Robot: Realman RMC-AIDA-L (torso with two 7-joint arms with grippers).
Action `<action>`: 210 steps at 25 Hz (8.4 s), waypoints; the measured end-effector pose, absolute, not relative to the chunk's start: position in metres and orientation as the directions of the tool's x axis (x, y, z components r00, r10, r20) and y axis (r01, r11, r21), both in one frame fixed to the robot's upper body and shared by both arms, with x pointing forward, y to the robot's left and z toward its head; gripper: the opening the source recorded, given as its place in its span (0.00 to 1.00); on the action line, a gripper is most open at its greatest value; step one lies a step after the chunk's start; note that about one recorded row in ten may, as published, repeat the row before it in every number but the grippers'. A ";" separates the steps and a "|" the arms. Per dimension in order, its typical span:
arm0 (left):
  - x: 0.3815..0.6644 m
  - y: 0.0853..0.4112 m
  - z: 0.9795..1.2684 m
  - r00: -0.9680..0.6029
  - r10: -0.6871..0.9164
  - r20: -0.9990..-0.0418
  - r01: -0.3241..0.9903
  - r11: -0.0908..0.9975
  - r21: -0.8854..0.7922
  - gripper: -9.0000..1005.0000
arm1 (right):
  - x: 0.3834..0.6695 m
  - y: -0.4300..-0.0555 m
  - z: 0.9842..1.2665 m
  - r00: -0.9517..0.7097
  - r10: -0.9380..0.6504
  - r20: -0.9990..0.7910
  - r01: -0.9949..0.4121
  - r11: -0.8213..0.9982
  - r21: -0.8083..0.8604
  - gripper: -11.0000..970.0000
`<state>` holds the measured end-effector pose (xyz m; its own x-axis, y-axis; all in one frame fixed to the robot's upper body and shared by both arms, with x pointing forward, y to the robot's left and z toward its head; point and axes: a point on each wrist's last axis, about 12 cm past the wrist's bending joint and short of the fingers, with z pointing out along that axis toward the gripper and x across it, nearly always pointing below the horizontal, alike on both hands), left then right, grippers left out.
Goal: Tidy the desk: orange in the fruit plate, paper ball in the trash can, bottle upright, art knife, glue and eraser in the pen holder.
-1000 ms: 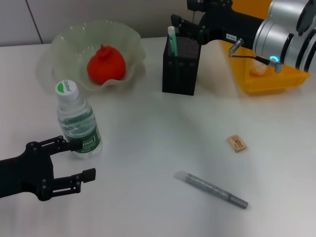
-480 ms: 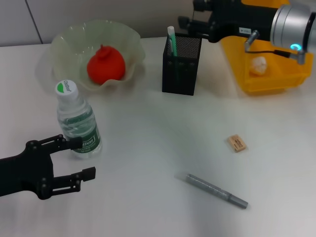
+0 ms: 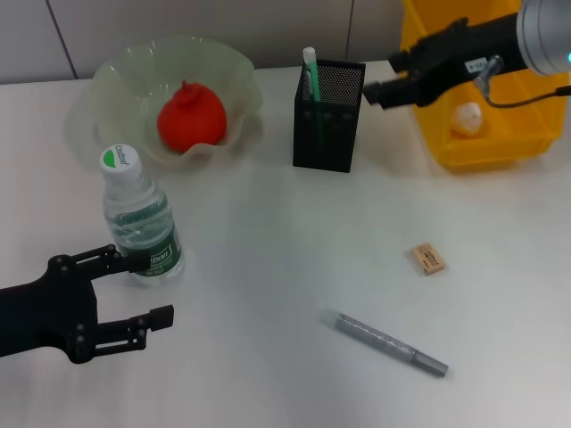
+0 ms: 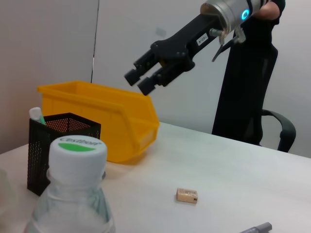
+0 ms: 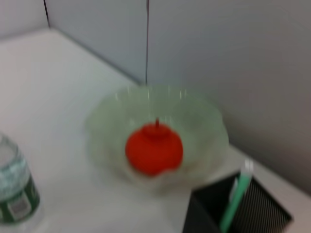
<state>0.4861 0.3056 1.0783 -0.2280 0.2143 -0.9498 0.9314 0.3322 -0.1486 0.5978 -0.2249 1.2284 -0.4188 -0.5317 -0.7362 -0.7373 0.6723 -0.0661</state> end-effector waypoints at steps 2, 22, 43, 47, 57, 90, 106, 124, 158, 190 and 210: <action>0.486 0.306 1.078 -0.226 0.216 -0.950 0.932 0.331 -0.147 0.80 | 0.596 -0.223 1.234 -0.502 -0.584 -0.638 -0.719 0.692 -0.067 0.58; 0.485 0.307 1.079 -0.214 0.222 -0.951 0.938 0.320 -0.137 0.80 | 0.601 -0.212 1.173 -0.733 -0.660 -0.165 -0.675 0.735 0.061 0.58; 0.486 0.305 1.078 -0.215 0.220 -0.952 0.936 0.324 -0.137 0.80 | 0.609 -0.197 1.135 -0.737 -0.661 -0.143 -0.673 0.736 0.071 0.57; 0.486 0.305 1.078 -0.215 0.220 -0.952 0.936 0.324 -0.137 0.80 | 0.609 -0.196 1.134 -0.736 -0.663 -0.136 -0.675 0.735 0.071 0.57; 0.486 0.305 1.078 -0.215 0.219 -0.952 0.937 0.322 -0.137 0.80 | 0.608 -0.195 1.130 -0.736 -0.666 -0.120 -0.676 0.733 0.076 0.57; 0.483 0.306 1.077 -0.222 0.216 -0.951 0.935 0.324 -0.144 0.80 | 0.610 -0.191 1.125 -0.738 -0.669 -0.089 -0.675 0.735 0.068 0.46; 0.484 0.306 1.077 -0.217 0.216 -0.952 0.934 0.329 -0.138 0.80 | 0.624 -0.190 1.192 -0.666 -0.651 -0.364 -0.683 0.729 -0.054 0.28; 0.486 0.305 1.076 -0.216 0.209 -0.954 0.931 0.338 -0.137 0.80 | 0.642 -0.180 1.195 -0.472 -0.609 -0.638 -0.678 0.713 -0.179 0.29; 0.489 0.303 1.075 -0.222 0.214 -0.951 0.929 0.344 -0.139 0.80 | 0.625 -0.171 1.218 -0.428 -0.608 -0.669 -0.744 0.657 -0.121 0.63; 0.487 0.303 1.075 -0.219 0.213 -0.952 0.932 0.336 -0.139 0.80 | 0.570 -0.140 1.198 -0.537 -0.829 -0.155 -0.843 0.533 0.068 0.62; 0.485 0.304 1.074 -0.214 0.213 -0.954 0.934 0.331 -0.135 0.80 | 0.566 -0.100 1.153 -0.480 -0.872 -0.098 -0.875 0.467 0.131 0.57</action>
